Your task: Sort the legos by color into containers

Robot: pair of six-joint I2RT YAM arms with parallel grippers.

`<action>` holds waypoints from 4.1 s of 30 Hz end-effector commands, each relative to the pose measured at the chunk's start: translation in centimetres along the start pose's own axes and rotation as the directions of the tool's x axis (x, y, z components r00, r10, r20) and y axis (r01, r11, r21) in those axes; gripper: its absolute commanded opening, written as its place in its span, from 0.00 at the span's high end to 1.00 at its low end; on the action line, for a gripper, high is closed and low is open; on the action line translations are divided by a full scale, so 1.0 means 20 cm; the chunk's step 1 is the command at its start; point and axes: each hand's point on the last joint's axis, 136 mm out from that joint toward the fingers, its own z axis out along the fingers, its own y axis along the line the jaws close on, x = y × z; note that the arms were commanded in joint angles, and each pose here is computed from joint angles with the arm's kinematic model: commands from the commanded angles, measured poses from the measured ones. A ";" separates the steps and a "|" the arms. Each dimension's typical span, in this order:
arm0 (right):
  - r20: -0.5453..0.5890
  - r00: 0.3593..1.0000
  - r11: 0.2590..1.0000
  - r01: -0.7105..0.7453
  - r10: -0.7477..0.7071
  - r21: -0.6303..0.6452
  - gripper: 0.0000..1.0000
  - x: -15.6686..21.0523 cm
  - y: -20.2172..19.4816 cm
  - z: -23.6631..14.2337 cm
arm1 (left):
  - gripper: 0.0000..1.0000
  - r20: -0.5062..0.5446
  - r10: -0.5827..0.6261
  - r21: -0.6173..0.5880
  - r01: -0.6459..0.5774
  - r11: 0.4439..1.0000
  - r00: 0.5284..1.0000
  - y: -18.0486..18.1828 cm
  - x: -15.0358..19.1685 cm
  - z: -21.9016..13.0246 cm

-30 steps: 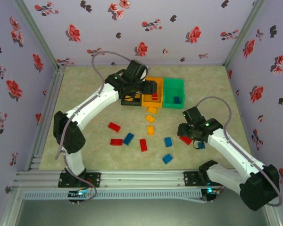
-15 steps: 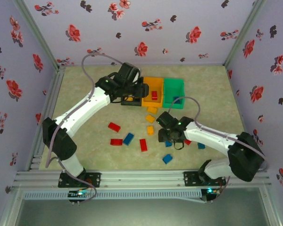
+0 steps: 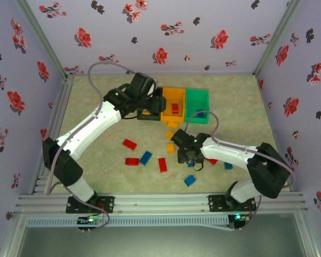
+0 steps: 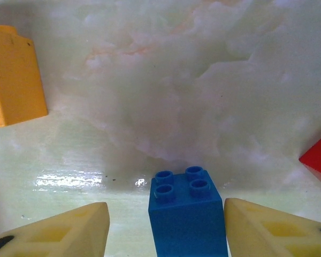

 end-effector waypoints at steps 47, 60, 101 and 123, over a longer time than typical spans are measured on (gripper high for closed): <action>0.330 0.939 0.995 -0.098 0.099 -0.020 0.70 -1.02 -0.26 -0.43 | 0.37 0.005 -0.041 -0.041 0.042 0.998 0.999 0.10 0.09 -0.15; 0.295 0.948 0.993 -0.113 0.120 -0.039 0.51 -1.45 -0.30 -0.28 | 0.37 -0.024 -0.073 -0.060 0.071 0.996 0.997 0.15 0.18 -0.12; 0.293 0.924 0.967 -0.212 0.246 -0.142 0.36 -0.88 -0.38 -0.41 | 0.38 -0.360 -0.117 -0.149 0.066 0.987 0.926 -0.13 1.00 0.61; 0.306 0.917 0.965 -0.220 0.255 -0.145 0.36 -0.82 -0.41 -0.47 | 0.71 -0.371 -0.075 -0.146 0.021 0.989 0.926 -0.15 0.94 0.68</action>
